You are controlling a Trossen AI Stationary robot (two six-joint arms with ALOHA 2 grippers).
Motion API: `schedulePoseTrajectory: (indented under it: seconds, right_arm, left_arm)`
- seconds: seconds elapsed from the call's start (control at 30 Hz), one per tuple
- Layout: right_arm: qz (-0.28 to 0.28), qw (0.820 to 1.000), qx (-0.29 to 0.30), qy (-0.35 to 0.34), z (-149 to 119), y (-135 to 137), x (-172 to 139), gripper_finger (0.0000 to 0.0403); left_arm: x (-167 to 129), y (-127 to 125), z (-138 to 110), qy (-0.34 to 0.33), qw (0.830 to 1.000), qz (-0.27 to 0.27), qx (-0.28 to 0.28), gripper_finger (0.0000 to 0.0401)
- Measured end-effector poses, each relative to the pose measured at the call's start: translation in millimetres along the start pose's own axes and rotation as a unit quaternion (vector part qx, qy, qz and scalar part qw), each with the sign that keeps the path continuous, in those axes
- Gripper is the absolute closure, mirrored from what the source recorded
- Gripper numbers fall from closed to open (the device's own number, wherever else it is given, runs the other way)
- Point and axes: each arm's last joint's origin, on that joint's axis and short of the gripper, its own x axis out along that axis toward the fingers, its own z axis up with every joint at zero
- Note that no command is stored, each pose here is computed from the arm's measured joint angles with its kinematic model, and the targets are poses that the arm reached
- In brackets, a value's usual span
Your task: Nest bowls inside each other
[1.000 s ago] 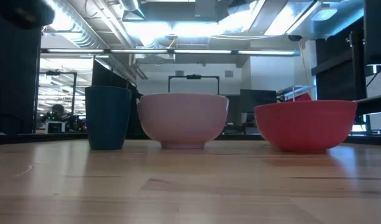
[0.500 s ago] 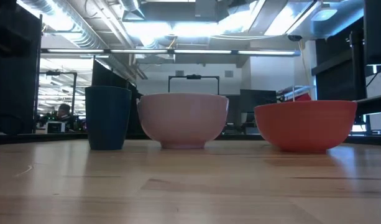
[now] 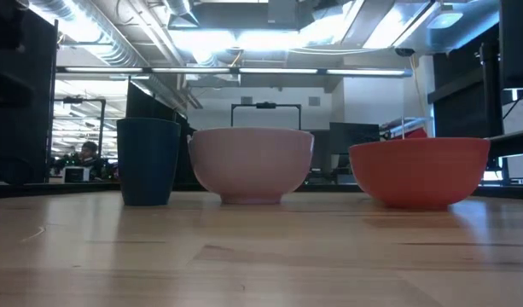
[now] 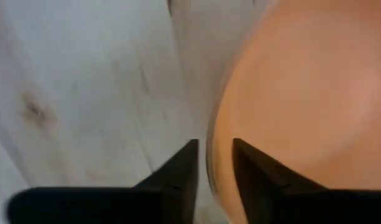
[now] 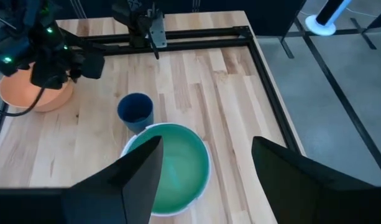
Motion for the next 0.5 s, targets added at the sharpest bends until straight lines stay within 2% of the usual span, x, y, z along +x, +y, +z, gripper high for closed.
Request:
schedulePoseTrajectory:
  seconds: [0.07,0.23,0.37,0.5]
  right_arm:
    - [-0.007,1.000,0.000,0.009,-1.7,-0.3,-0.4,0.0171]
    - [-0.025,0.998,0.006,0.060,-14.3,-0.3,-12.3,0.0171]
    - [-0.038,0.994,0.028,0.102,-29.0,0.3,-35.7,0.0171]
    - [-0.045,0.992,0.043,0.112,-44.0,10.8,-44.9,0.0171]
  left_arm:
    - [0.0,-0.8,0.2,0.004,1.000,-0.012,0.005,0.0383]
    - [-16.8,1.8,8.1,0.024,0.999,-0.041,-0.019,0.0399]
    - [-64.1,15.6,25.6,0.024,0.998,-0.040,-0.032,0.0400]
    - [-111.8,44.3,56.0,-0.017,0.998,-0.030,-0.049,0.0400]
